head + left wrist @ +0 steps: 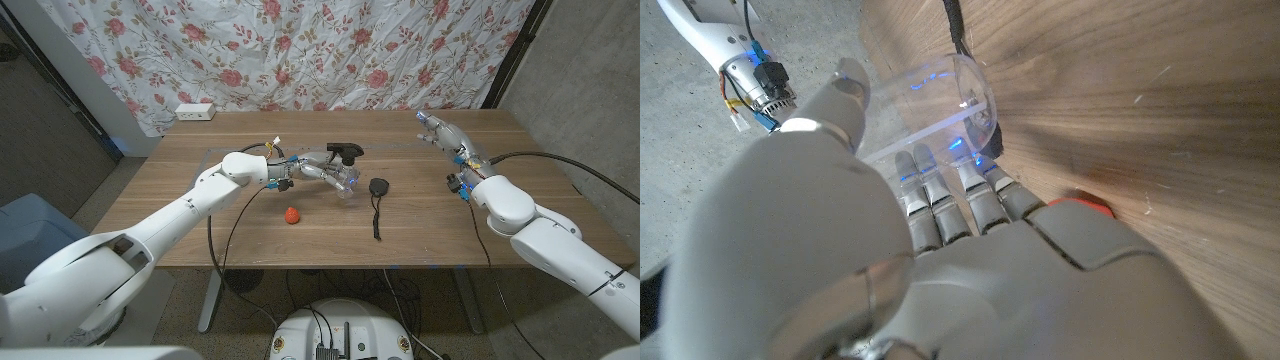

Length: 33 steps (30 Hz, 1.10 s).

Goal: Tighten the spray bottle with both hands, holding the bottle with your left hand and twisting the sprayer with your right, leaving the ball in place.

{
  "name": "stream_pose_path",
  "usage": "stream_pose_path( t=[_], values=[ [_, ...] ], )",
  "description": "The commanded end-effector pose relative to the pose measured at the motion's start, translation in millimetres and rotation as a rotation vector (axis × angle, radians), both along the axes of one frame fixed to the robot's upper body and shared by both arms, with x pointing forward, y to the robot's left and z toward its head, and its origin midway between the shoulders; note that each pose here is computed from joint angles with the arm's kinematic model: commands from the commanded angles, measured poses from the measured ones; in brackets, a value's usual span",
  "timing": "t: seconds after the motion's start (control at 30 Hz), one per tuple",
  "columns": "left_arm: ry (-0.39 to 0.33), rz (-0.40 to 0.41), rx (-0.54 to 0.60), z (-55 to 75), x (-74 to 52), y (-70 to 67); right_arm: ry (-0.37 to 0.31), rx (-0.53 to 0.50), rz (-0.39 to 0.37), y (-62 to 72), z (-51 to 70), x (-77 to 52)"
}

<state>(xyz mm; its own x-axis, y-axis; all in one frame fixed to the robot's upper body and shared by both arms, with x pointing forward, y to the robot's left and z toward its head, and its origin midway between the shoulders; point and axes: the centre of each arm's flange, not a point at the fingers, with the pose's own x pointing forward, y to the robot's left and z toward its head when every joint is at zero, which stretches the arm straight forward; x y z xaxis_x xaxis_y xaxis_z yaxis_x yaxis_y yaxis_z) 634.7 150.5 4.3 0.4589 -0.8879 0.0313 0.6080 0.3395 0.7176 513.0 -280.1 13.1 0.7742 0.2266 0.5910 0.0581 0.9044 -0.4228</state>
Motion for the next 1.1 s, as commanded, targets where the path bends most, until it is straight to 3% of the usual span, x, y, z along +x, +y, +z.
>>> stream_pose_path(
  t=[0.03,0.67,0.97,1.1],
  values=[
    [-0.028,0.039,0.005,-0.4,-6.2,-0.5,-0.034,-0.121,-0.014,9.1,12.1,-17.9],
    [-0.041,0.086,-0.031,-6.0,-13.3,-3.6,-0.079,-0.35,-0.103,28.2,33.7,-52.3],
    [-0.032,0.116,-0.051,-10.7,-18.8,-1.5,-0.063,-0.458,-0.135,41.1,42.4,-61.7],
    [-0.031,0.133,-0.064,-12.3,-21.0,-0.9,-0.032,-0.549,-0.183,46.6,44.4,-62.0]
  ],
)
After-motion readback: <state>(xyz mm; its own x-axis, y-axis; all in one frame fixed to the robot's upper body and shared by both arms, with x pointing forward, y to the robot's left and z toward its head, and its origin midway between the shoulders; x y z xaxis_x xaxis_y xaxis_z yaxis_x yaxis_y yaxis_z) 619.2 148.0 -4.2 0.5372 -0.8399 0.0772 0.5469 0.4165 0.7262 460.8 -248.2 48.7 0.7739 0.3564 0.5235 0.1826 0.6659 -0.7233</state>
